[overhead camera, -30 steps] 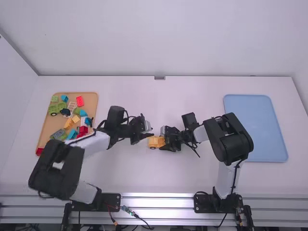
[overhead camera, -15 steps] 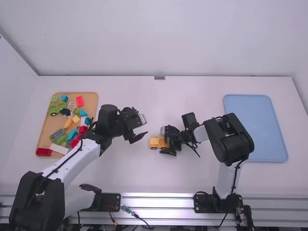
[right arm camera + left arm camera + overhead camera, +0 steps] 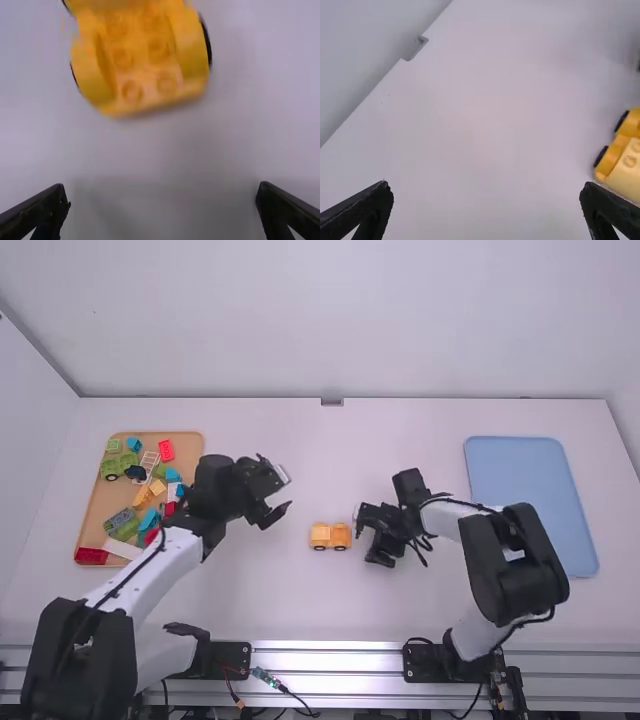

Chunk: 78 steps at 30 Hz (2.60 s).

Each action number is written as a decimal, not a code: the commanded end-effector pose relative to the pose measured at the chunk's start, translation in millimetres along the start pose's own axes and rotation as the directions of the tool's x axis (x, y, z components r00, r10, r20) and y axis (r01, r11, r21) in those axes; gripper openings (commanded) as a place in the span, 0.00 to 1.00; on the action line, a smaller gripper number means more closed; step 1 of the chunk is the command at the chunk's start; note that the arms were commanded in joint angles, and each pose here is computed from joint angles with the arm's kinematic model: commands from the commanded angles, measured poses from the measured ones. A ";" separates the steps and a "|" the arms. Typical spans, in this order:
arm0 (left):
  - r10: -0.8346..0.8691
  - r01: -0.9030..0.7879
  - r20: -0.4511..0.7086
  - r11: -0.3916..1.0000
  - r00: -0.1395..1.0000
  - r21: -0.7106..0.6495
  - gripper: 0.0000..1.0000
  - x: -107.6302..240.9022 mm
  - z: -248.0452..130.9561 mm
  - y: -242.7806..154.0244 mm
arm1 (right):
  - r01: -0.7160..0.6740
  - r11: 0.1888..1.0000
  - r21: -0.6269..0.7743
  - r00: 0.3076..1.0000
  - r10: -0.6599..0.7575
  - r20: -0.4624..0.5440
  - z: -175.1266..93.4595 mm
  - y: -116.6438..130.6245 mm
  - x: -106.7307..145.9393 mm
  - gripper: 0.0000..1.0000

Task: Assemble lego blocks to make yellow taxi

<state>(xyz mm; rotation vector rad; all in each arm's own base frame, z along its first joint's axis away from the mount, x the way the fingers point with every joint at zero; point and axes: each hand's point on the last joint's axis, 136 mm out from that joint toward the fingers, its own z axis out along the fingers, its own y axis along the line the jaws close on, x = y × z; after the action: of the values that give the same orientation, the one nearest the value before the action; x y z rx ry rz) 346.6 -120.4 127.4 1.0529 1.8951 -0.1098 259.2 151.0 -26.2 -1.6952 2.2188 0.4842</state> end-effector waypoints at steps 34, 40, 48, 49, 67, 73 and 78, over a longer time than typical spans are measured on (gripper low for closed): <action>-0.987 0.648 0.158 -0.141 -0.033 -0.748 0.99 205.4 -108.6 223.8 | -0.195 0.855 0.481 0.979 0.200 0.041 -89.9 -54.6 -23.8 0.99; -0.984 0.671 0.101 -0.172 -0.143 -0.722 0.99 218.9 -86.1 217.7 | -0.200 0.840 0.505 0.976 0.215 0.029 -92.4 -58.4 -19.6 0.99; -0.977 0.710 0.141 -0.214 -0.161 -0.671 0.88 218.6 -72.7 221.3 | -0.198 0.838 0.508 0.977 0.212 0.032 -92.8 -59.3 -20.6 0.99; -0.977 0.707 0.135 -0.213 -0.166 -0.675 0.91 220.9 -72.1 217.8 | -0.198 0.838 0.508 0.977 0.210 0.034 -92.7 -59.2 -21.3 0.99; -0.975 0.661 0.112 -0.214 -0.194 -0.719 0.79 246.9 -65.5 197.3 | -0.199 0.833 0.516 0.978 0.204 0.048 -94.2 -62.2 -24.1 0.99; -0.970 0.613 0.070 -0.202 -0.233 -0.764 0.77 258.1 -62.3 200.4 | -0.199 0.833 0.516 0.978 0.204 0.048 -94.2 -62.1 -24.3 0.99; -0.960 0.594 0.010 -0.182 -0.281 -0.784 0.78 268.1 -52.1 200.8 | -0.198 0.833 0.517 0.978 0.204 0.046 -94.2 -62.2 -23.9 0.99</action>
<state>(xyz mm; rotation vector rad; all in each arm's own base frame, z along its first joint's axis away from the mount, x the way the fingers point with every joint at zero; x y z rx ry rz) 396.5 195.7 24.3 -1.3283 2.6875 -0.0330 321.5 115.0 59.2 -1.2067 2.2791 -0.0872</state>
